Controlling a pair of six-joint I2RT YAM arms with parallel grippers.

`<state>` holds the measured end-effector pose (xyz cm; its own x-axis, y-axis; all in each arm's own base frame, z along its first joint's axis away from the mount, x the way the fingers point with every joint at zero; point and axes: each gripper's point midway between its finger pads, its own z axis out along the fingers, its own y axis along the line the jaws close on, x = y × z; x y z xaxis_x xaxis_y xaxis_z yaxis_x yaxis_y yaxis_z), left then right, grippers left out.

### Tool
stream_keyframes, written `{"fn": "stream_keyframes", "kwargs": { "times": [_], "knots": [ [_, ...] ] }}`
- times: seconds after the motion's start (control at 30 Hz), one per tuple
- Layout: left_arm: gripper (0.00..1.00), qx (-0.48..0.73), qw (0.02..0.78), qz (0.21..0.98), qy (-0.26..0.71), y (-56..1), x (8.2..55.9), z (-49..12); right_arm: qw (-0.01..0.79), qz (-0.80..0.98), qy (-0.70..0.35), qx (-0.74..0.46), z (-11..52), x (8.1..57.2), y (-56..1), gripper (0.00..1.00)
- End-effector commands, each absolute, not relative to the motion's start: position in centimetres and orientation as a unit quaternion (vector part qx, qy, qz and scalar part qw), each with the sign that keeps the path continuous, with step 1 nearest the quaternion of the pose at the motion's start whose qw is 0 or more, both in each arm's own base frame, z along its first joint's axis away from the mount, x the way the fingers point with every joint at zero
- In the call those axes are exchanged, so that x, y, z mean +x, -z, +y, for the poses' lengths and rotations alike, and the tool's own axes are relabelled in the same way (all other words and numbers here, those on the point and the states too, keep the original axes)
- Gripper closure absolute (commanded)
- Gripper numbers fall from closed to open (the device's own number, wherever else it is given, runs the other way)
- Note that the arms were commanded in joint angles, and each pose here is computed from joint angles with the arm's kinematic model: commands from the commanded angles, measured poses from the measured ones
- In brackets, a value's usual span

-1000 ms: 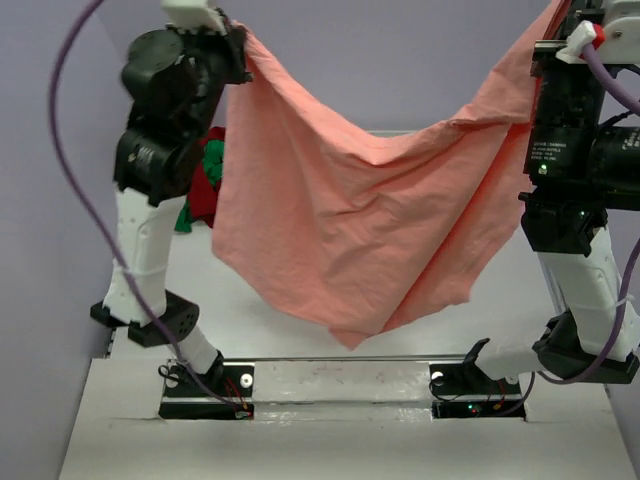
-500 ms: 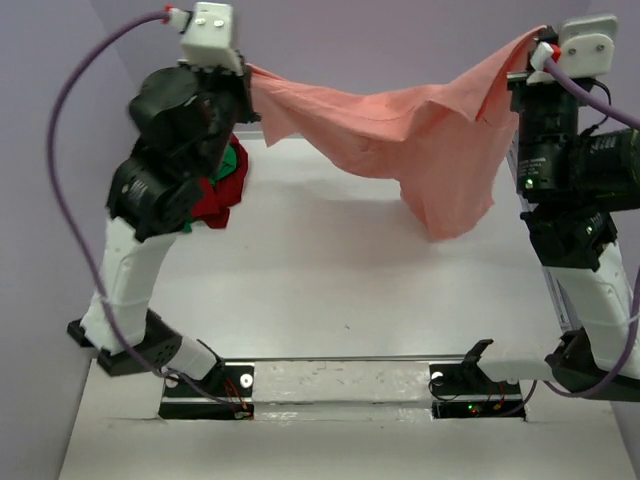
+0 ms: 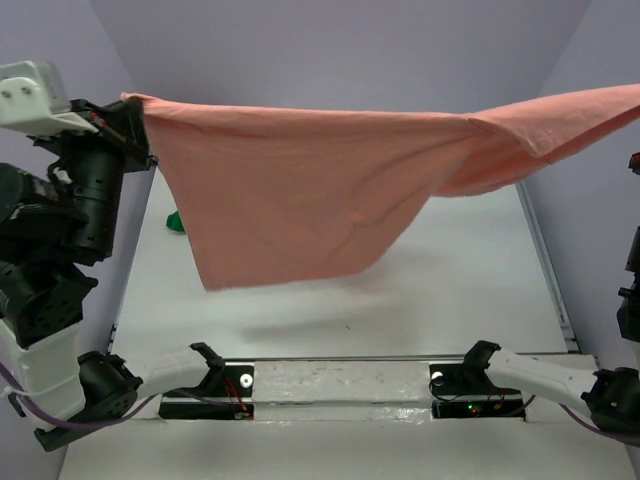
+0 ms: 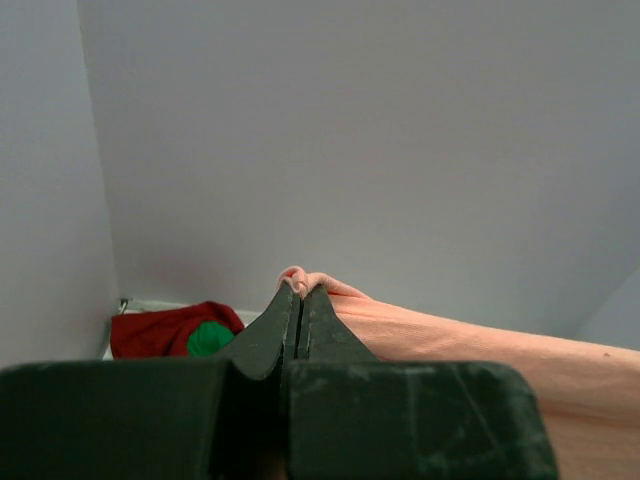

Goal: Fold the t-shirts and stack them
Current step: Flatten the tshirt out

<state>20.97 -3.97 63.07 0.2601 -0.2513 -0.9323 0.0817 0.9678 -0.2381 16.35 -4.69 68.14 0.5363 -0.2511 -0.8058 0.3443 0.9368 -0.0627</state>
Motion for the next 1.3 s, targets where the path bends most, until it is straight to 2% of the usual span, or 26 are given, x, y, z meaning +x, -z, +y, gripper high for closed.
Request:
{"fn": "stream_keyframes", "kwargs": {
  "times": [0.0, 0.3, 0.47, 0.97, 1.27],
  "knots": [
    [1.0, -0.07, 0.765, 0.634, 0.087, -60.3, 22.8, -5.3, 0.87, 0.462, 0.16, 0.056, -3.9, 17.2, -67.3, 1.0],
    [1.0, -0.052, 0.743, 0.656, 0.122, -56.9, 24.3, -8.3, 0.822, 0.553, 0.137, -0.012, 2.5, 22.7, -61.8, 1.0],
    [1.0, -0.049, 0.739, 0.66, 0.124, -56.2, 24.3, -8.6, 0.799, 0.583, 0.147, -0.024, 3.9, 23.6, -59.8, 1.0],
    [1.0, -0.05, 0.736, 0.663, 0.127, -55.6, 23.8, -8.2, 0.788, 0.59, 0.176, -0.019, 5.0, 23.0, -59.9, 1.0],
    [1.0, -0.049, 0.752, 0.639, 0.155, -57.7, 21.9, -7.2, 0.82, 0.538, 0.193, -0.011, 7.5, 18.7, -62.7, 1.0]
  ]
}}
